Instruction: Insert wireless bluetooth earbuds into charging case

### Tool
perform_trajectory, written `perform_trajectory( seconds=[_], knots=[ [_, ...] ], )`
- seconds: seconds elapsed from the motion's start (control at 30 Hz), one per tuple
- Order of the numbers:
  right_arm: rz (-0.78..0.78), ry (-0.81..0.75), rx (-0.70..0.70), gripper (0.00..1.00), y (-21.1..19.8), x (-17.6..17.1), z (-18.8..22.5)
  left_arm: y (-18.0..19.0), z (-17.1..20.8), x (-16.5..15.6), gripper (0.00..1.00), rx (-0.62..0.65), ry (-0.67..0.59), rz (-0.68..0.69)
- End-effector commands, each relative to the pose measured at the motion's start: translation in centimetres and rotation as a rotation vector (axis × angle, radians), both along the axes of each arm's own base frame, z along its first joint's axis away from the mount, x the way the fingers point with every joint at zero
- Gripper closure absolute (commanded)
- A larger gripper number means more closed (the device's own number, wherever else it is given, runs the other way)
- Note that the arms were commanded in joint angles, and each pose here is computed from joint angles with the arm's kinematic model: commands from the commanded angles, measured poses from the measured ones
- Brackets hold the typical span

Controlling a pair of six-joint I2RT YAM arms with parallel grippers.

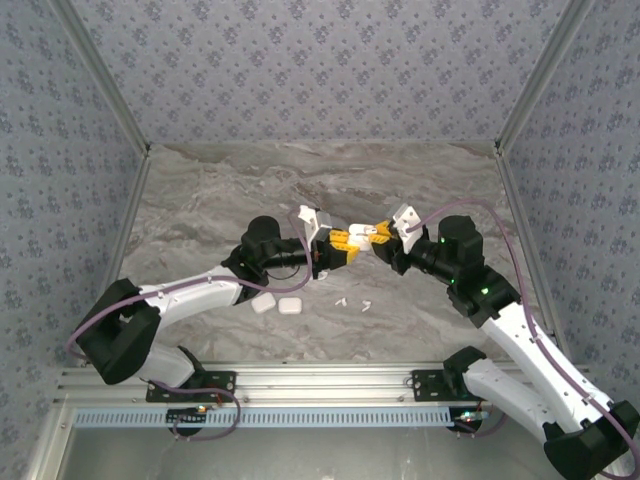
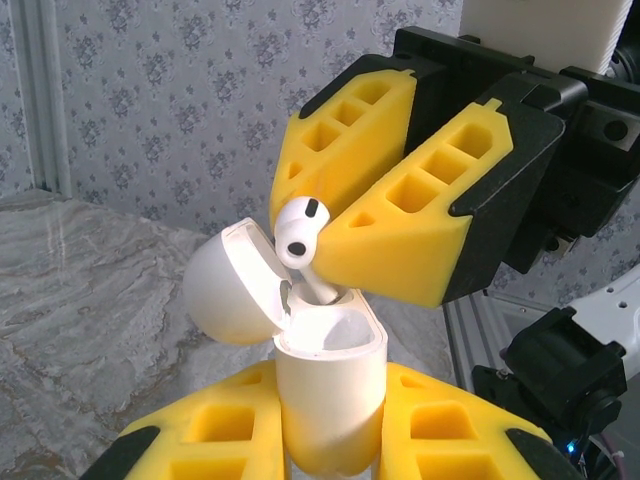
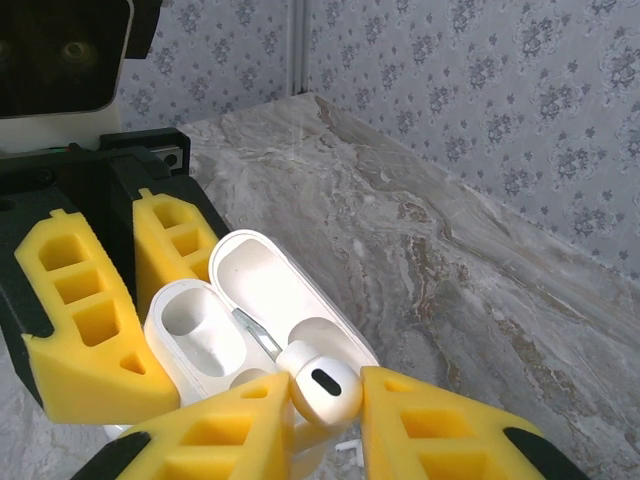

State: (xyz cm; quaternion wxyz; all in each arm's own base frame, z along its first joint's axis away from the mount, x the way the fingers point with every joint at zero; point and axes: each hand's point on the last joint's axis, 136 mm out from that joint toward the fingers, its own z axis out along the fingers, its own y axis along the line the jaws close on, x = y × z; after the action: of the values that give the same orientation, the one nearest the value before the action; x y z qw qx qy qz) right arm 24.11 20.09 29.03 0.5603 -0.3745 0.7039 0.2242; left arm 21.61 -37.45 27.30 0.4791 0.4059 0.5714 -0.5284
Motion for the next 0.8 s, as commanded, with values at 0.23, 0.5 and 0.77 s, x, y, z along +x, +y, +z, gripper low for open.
perform_trajectory(
  seconds=[0.23, 0.5, 0.77],
  knots=[
    [0.086, 0.069, 0.018, 0.65, 0.6, -1.6, 0.0, -0.1, 2.2, -0.2, 1.00, -0.053, -0.053, -0.009],
    [0.007, 0.123, 0.190, 0.40, -0.9, -0.2, 4.3, 0.6, 1.5, 0.6, 1.00, -0.031, -0.072, 0.072],
    [-0.179, 0.344, 0.286, 0.39, -3.5, 3.5, 1.3, 3.0, -0.2, 2.6, 1.00, 0.060, -0.096, 0.261]
  ],
)
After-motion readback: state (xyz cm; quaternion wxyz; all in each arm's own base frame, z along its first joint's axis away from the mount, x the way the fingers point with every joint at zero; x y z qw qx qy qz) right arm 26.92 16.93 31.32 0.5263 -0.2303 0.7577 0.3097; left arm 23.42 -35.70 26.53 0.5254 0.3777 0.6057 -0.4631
